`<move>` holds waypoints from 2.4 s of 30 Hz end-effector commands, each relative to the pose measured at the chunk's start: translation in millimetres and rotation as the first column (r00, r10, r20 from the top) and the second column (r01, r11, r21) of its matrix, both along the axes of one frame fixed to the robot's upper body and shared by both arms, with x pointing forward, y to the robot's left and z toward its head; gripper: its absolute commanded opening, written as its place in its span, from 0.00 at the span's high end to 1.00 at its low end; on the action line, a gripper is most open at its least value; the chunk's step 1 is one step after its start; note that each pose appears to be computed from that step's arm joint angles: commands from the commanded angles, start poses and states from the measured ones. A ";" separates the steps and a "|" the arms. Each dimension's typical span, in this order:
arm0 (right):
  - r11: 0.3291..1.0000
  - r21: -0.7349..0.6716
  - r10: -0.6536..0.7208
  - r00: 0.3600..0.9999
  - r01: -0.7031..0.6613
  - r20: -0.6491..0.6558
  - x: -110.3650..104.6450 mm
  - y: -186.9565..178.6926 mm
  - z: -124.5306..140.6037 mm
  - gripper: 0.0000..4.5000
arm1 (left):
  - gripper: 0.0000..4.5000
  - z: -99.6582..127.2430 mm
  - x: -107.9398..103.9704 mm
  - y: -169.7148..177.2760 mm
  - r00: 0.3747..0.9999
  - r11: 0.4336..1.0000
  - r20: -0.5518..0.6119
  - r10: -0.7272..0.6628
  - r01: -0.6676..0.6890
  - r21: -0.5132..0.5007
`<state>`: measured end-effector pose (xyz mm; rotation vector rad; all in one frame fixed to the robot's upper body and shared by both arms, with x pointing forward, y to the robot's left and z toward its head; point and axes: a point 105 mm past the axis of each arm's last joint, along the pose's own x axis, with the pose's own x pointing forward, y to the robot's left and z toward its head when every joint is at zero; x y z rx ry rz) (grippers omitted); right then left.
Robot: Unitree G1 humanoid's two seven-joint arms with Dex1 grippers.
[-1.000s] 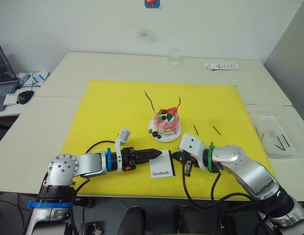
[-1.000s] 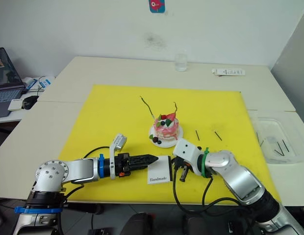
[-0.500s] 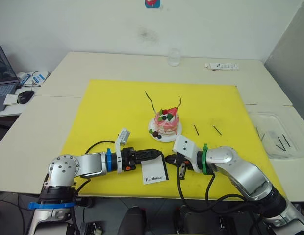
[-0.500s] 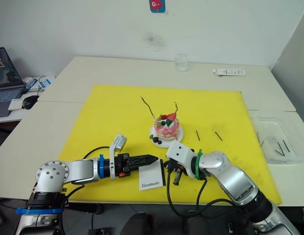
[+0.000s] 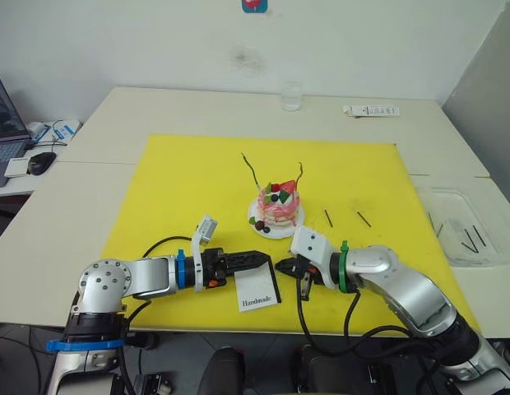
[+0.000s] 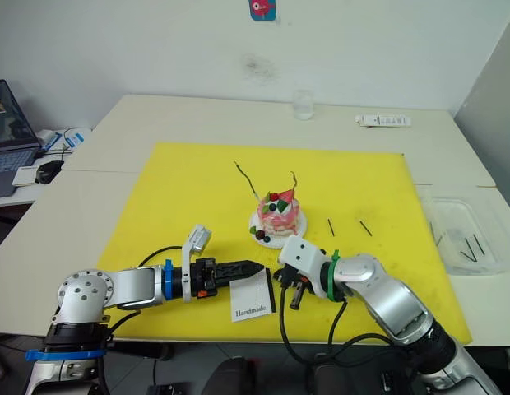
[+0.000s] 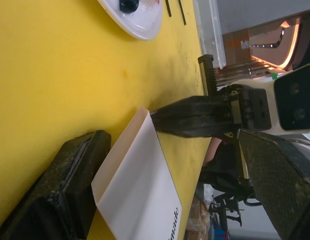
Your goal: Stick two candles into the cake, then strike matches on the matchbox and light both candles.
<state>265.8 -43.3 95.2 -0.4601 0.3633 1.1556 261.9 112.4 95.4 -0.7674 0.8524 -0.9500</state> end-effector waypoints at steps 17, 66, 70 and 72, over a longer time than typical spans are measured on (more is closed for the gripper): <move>0.923 -0.020 0.382 0.921 -0.384 -0.072 -48.0 0.7 16.3 0.99 | 0.00 -12.4 5.1 8.8 0.998 0.997 -0.043 0.055 -0.052 0.054; 0.988 -0.004 0.153 0.987 -0.153 0.046 -5.2 -0.4 18.4 0.99 | 0.00 -10.6 6.2 8.1 0.998 0.997 -0.034 0.062 -0.060 0.054; 0.988 -0.017 0.154 0.987 -0.153 0.046 -7.5 2.1 12.2 0.99 | 0.00 -11.7 7.4 5.3 0.997 0.997 -0.038 0.061 -0.059 0.049; 0.988 -0.022 0.152 0.987 -0.151 0.045 -8.1 2.3 9.8 1.00 | 0.09 -14.7 7.4 3.2 0.997 0.997 -0.044 0.059 -0.057 0.057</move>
